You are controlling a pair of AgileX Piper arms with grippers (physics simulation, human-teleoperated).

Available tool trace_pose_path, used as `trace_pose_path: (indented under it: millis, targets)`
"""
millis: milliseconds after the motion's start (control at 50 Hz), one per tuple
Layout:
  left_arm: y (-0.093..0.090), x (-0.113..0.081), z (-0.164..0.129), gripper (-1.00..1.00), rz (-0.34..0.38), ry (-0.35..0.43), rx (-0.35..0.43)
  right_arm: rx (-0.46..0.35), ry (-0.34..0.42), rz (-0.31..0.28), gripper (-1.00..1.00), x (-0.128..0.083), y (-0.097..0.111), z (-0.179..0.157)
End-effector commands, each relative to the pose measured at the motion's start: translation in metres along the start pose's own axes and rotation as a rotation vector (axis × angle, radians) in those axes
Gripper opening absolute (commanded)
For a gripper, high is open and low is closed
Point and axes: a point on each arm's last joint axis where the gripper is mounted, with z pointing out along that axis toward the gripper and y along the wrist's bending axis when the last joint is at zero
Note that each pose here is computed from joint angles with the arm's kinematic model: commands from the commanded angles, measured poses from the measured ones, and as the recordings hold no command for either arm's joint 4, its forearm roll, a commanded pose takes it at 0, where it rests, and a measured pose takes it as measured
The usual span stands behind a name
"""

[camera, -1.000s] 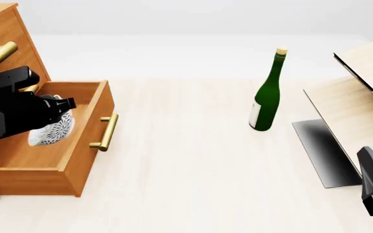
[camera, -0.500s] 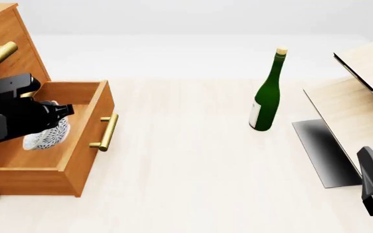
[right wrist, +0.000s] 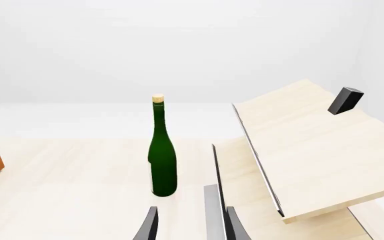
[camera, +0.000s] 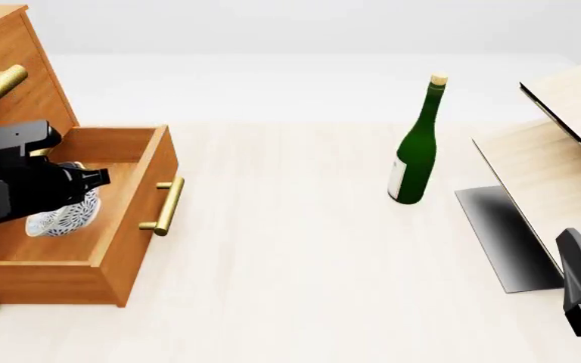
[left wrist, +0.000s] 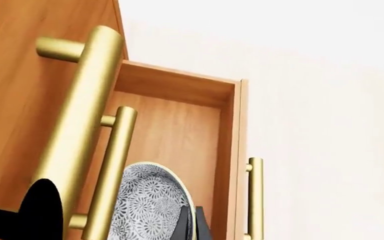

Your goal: Put the bowl in the bottom drawer of the cabinet.

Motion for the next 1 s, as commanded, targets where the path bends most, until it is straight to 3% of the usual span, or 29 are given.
trace_pose_path:
  millis: [20, 440, 1000]
  targets:
    - [0.004, 0.001, 0.007, -1.00, 0.052, 0.011, -0.013, 0.000, 0.000, 0.000, 1.00, 0.000, 0.000, 0.000]
    - [0.016, 0.002, 0.011, -1.00, 0.108, 0.020, -0.049, 0.000, 0.000, 0.000, 1.00, 0.000, 0.000, 0.000]
    - [0.015, 0.000, 0.004, -1.00, 0.096, 0.012, -0.046, 0.000, 0.000, 0.000, 1.00, 0.000, 0.000, 0.000]
